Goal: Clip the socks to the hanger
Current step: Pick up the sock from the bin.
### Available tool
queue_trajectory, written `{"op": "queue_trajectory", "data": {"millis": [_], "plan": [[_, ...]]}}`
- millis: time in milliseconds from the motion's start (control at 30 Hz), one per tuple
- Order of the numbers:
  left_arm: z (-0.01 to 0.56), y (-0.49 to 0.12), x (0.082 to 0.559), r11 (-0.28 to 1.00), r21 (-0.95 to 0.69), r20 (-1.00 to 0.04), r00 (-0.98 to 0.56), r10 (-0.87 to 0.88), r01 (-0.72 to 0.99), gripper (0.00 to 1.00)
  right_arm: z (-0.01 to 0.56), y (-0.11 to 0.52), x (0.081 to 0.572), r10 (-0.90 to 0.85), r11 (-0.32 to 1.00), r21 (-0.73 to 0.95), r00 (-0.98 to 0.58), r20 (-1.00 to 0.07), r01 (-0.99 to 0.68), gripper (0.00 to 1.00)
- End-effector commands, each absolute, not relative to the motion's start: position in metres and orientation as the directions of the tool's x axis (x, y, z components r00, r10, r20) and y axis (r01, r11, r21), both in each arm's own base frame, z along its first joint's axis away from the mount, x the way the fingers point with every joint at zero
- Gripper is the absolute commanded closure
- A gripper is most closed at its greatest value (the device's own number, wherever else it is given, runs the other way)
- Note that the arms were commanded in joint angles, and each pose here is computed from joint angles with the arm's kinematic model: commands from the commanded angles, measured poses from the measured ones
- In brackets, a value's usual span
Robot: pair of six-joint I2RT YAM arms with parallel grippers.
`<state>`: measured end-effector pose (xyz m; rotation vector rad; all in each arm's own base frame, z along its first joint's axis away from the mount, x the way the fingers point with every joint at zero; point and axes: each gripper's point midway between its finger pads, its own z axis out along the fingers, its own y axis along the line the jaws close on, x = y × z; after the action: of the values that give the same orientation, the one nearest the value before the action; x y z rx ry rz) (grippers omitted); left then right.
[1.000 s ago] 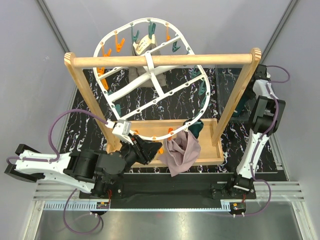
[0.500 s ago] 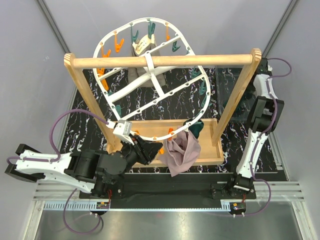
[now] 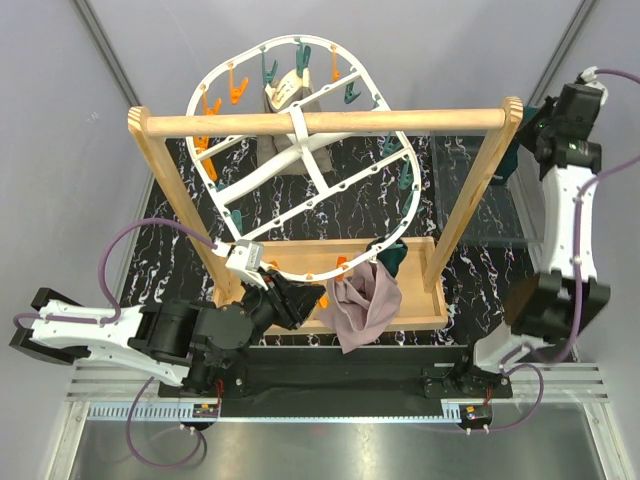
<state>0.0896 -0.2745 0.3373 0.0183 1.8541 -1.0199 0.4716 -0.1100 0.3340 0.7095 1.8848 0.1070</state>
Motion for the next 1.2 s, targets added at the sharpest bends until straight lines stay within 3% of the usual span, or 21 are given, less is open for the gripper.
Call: {"op": "queue_trajectory", "data": {"millis": [0,267,567,600,633,700,767,800,967,1167], "plan": [[0.328,-0.278,0.084,0.638,-0.638,-0.748,-0.544,-0.38,0.431,1.0,0.406,-0.078,0.428,0.463,0.873,0.42,-0.155,-0.872,0.246,1.0],[0.326,-0.285,0.083,0.643,-0.632,-0.752,-0.545,-0.371,0.433,1.0,0.557,-0.004,0.322,0.376,0.92,0.362,0.079,-0.923,-0.153,1.0],[0.316,-0.285,0.082,0.649,-0.64,-0.739,-0.561,-0.374,0.411,1.0,0.624,0.055,0.237,0.298,0.887,0.233,0.11,-0.948,-0.399,1.0],[0.316,-0.285,0.082,0.65,-0.64,-0.739,-0.56,-0.375,0.41,1.0,0.625,0.06,0.233,0.301,0.875,0.232,0.1,-0.948,-0.425,1.0],[0.316,-0.287,0.082,0.652,-0.638,-0.74,-0.56,-0.372,0.41,1.0,0.631,0.088,0.217,0.356,0.772,0.264,0.049,-0.933,-0.578,1.0],[0.317,-0.287,0.081,0.653,-0.636,-0.742,-0.56,-0.369,0.412,1.0,0.633,0.097,0.212,0.375,0.722,0.278,0.021,-0.927,-0.633,1.0],[0.318,-0.287,0.082,0.655,-0.635,-0.743,-0.558,-0.37,0.411,1.0,0.636,0.118,0.198,0.419,0.572,0.33,-0.078,-0.905,-0.751,1.0],[0.318,-0.287,0.082,0.652,-0.638,-0.74,-0.559,-0.373,0.409,1.0,0.644,0.128,0.181,0.399,0.524,0.271,-0.047,-0.916,-0.807,1.0],[0.317,-0.288,0.082,0.655,-0.637,-0.74,-0.559,-0.373,0.407,1.0,0.615,0.164,0.157,0.381,0.288,0.416,-0.295,-0.876,-0.863,1.0],[0.316,-0.29,0.082,0.659,-0.632,-0.744,-0.557,-0.369,0.407,1.0,0.556,0.186,0.131,0.295,0.204,0.523,-0.457,-0.839,-0.828,1.0]]}}
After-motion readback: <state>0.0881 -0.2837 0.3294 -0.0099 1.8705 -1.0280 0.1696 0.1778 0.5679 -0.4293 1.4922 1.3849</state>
